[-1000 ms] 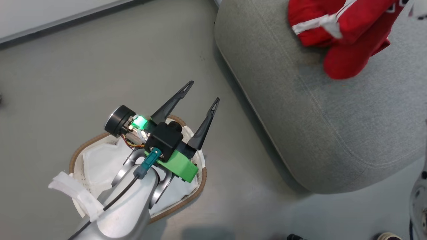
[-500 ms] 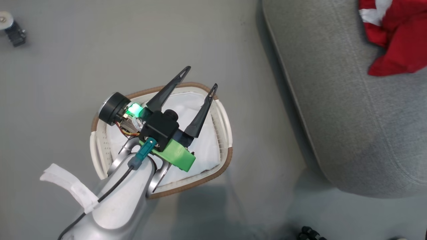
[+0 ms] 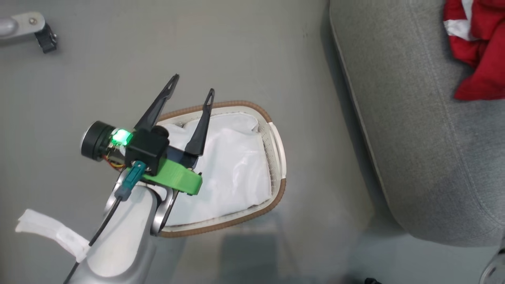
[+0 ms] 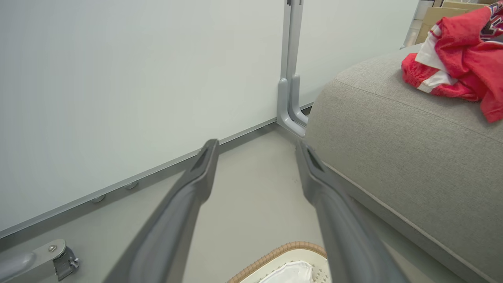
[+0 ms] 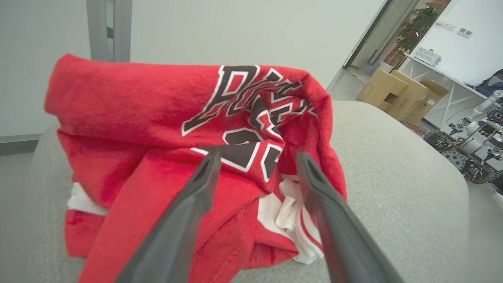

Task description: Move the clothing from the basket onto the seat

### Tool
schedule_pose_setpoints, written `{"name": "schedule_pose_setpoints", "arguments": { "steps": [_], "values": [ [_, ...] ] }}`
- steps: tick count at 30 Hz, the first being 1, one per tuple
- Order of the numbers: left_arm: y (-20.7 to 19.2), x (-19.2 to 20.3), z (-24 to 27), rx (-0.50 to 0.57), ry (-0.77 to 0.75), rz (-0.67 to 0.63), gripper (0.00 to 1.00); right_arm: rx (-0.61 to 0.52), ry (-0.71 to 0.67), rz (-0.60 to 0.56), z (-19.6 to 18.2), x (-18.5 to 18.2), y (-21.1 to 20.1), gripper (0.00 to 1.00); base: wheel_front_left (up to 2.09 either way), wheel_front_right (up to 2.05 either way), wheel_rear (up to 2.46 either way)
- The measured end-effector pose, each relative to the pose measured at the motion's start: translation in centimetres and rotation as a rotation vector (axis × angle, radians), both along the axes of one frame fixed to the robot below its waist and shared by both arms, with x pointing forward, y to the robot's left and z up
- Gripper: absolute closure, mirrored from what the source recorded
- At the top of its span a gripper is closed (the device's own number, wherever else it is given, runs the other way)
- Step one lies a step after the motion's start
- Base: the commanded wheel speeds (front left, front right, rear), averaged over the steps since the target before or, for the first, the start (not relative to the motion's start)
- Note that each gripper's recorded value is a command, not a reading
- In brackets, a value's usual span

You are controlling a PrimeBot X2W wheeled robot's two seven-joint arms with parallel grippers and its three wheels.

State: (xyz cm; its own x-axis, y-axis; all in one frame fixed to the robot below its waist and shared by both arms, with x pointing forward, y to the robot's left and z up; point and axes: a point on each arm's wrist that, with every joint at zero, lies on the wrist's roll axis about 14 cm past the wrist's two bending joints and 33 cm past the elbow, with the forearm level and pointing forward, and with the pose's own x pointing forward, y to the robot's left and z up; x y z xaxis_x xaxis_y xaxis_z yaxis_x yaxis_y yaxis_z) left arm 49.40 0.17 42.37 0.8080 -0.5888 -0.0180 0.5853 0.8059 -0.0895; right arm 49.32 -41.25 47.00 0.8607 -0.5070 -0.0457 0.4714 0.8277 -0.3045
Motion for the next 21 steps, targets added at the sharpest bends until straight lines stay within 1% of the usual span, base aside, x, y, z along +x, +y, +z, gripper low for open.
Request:
{"name": "schedule_pose_setpoints", "arguments": {
  "steps": [5,8,12,14,17,21],
  "values": [
    [1.7,-0.5,1.3,0.007,-0.014,0.062,0.00,0.056,-0.036,0.130,0.1,-0.2,4.8,0.00,0.00,0.00,0.00],
    [3.4,-1.1,1.6,0.017,-0.010,0.118,0.00,0.117,-0.051,0.222,-0.3,-0.2,8.5,0.00,0.00,0.00,0.00],
    [6.5,-2.0,1.7,0.034,0.008,0.220,0.00,0.180,-0.123,0.331,1.3,0.5,12.8,0.00,0.00,0.00,0.00],
    [8.5,-2.5,1.9,0.042,0.015,0.285,0.00,0.209,-0.121,0.411,1.0,0.6,15.8,0.00,0.00,0.00,0.00],
    [11.5,-3.6,1.7,0.061,0.031,0.377,0.00,0.269,-0.118,0.492,0.6,0.2,19.5,0.00,0.00,0.00,0.00],
    [15.0,-5.2,2.0,0.069,0.042,0.491,0.00,0.301,-0.142,0.566,1.4,-0.3,22.4,0.00,0.00,0.00,0.00]
  ]
}}
